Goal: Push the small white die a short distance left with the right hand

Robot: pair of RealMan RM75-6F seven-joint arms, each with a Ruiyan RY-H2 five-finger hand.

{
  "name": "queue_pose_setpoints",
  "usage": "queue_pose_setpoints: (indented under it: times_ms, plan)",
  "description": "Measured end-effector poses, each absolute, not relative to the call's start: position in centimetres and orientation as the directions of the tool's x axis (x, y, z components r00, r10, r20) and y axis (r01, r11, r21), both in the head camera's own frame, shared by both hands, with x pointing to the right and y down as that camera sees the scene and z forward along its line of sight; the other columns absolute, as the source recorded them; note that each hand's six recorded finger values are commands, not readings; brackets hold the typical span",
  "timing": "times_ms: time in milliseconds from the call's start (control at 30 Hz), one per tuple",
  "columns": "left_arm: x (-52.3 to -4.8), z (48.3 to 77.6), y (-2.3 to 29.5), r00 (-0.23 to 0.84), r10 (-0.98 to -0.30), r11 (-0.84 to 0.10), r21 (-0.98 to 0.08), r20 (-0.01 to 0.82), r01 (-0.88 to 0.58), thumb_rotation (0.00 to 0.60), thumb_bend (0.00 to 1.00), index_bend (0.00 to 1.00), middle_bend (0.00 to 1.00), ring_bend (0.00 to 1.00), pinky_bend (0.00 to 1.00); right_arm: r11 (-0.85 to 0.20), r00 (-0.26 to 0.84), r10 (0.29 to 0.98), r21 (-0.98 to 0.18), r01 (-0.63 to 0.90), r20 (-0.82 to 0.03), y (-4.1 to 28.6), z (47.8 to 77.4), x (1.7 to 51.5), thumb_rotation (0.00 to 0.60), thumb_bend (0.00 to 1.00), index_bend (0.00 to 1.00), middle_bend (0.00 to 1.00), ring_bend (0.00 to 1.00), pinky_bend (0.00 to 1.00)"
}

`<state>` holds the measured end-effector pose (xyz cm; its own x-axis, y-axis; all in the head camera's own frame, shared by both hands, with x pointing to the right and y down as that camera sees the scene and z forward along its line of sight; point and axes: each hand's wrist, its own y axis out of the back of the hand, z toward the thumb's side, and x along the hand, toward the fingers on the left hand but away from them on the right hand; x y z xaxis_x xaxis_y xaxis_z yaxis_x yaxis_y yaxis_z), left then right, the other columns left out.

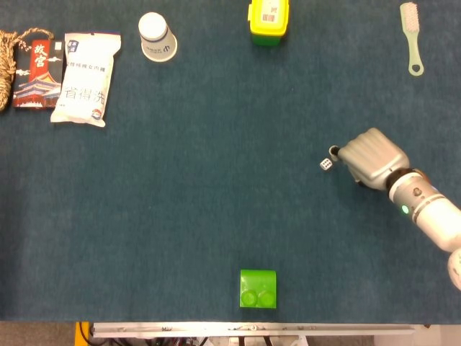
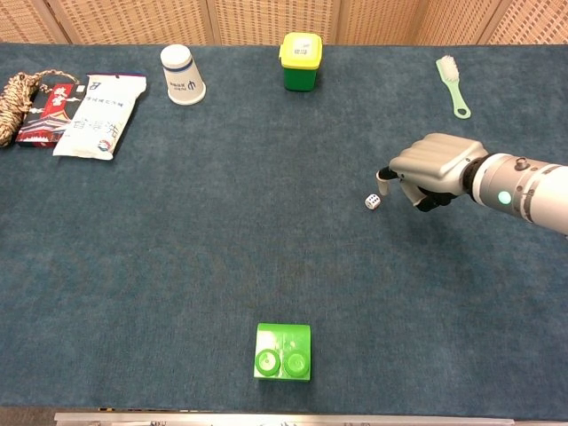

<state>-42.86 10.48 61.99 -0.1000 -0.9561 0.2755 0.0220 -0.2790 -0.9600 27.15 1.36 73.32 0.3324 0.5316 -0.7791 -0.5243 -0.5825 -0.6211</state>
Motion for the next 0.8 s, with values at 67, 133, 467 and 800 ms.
queue_pose_setpoints:
  times_ms: [67, 133, 467, 800]
  plan:
    - [-42.85, 61.96, 10.52, -0.099, -0.956, -0.279, -0.960, 0.276, 0.022, 0.600, 0.00, 0.37, 0.26, 0.16, 0.35, -0.584, 0.331, 0.530, -0.619, -0.525, -0.781, 1.34, 73.43, 27.15, 0.600, 1.00, 0.31, 1.00, 1.00, 1.00]
    - [-42.87, 61.96, 10.53, -0.100, -0.956, -0.279, -0.960, 0.276, 0.023, 0.600, 0.00, 0.37, 0.26, 0.16, 0.35, -0.586, 0.328, 0.529, -0.616, -0.526, -0.783, 1.33, 73.52, 27.19, 0.600, 1.00, 0.31, 1.00, 1.00, 1.00]
    - [-42.93, 61.86, 10.53, -0.102, -0.957, -0.276, -0.961, 0.272, 0.022, 0.600, 0.00, 0.37, 0.26, 0.16, 0.35, -0.594, 0.319, 0.524, -0.607, -0.528, -0.790, 1.22, 74.01, 27.19, 0.600, 1.00, 0.31, 1.00, 1.00, 1.00]
    - [-42.97, 61.71, 10.58, -0.104, -0.958, -0.272, -0.962, 0.268, 0.020, 0.600, 0.00, 0.37, 0.26, 0.16, 0.35, -0.596, 0.329, 0.518, -0.609, -0.523, -0.789, 1.29, 74.27, 26.86, 0.600, 1.00, 0.31, 1.00, 1.00, 1.00]
